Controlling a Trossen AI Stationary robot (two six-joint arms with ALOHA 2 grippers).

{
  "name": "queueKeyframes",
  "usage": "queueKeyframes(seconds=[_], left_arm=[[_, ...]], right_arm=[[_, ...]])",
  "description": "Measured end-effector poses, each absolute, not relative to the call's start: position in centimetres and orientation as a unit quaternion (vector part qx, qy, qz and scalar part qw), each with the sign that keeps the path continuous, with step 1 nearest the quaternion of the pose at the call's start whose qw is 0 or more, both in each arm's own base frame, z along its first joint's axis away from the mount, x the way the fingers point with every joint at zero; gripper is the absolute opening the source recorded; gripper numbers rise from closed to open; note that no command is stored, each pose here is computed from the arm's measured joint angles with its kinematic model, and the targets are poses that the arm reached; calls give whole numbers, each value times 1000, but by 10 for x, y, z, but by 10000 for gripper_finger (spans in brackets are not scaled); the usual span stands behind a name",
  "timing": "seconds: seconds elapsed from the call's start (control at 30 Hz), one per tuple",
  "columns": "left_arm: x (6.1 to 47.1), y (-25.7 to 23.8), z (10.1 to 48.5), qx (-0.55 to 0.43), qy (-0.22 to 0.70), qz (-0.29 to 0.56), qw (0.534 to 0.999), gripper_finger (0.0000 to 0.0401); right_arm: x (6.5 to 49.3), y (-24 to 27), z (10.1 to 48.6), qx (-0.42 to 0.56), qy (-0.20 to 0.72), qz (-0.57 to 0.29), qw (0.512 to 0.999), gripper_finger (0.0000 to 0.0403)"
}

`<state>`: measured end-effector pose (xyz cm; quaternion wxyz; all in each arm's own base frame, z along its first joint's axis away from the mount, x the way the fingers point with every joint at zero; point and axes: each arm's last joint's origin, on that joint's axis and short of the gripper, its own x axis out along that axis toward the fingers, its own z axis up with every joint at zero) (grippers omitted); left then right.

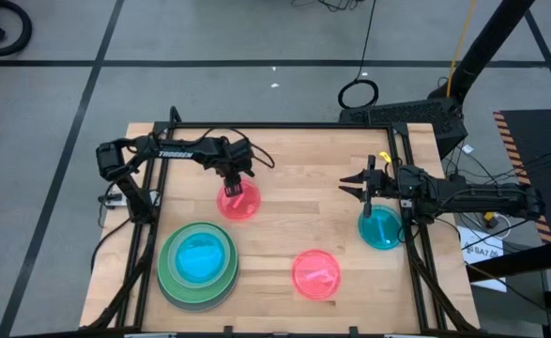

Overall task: Stack plastic plates
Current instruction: Stack the top pink plate on the transparent blue plate

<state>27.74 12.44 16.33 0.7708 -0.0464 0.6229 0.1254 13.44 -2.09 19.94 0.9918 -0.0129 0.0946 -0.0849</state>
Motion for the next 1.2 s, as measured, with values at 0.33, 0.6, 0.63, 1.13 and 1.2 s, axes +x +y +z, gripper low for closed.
queueKeyframes(seconds=[0.33,0.6,0.63,1.13,1.2], left_arm=[[279,126,164,-60,609,109,784,145],[279,126,164,-53,609,103,784,145],[280,127,162,-54,610,103,784,145],[286,128,138,-71,634,91,764,145],[286,128,138,-75,634,93,764,145]], right_arm=[[134,-21,199,-13,95,-85,992,89],[134,-21,199,-13,95,-85,992,89],[134,-21,199,-13,95,-85,992,89],[134,-21,199,-13,96,-85,992,89],[134,-21,199,-13,96,-86,992,89]])
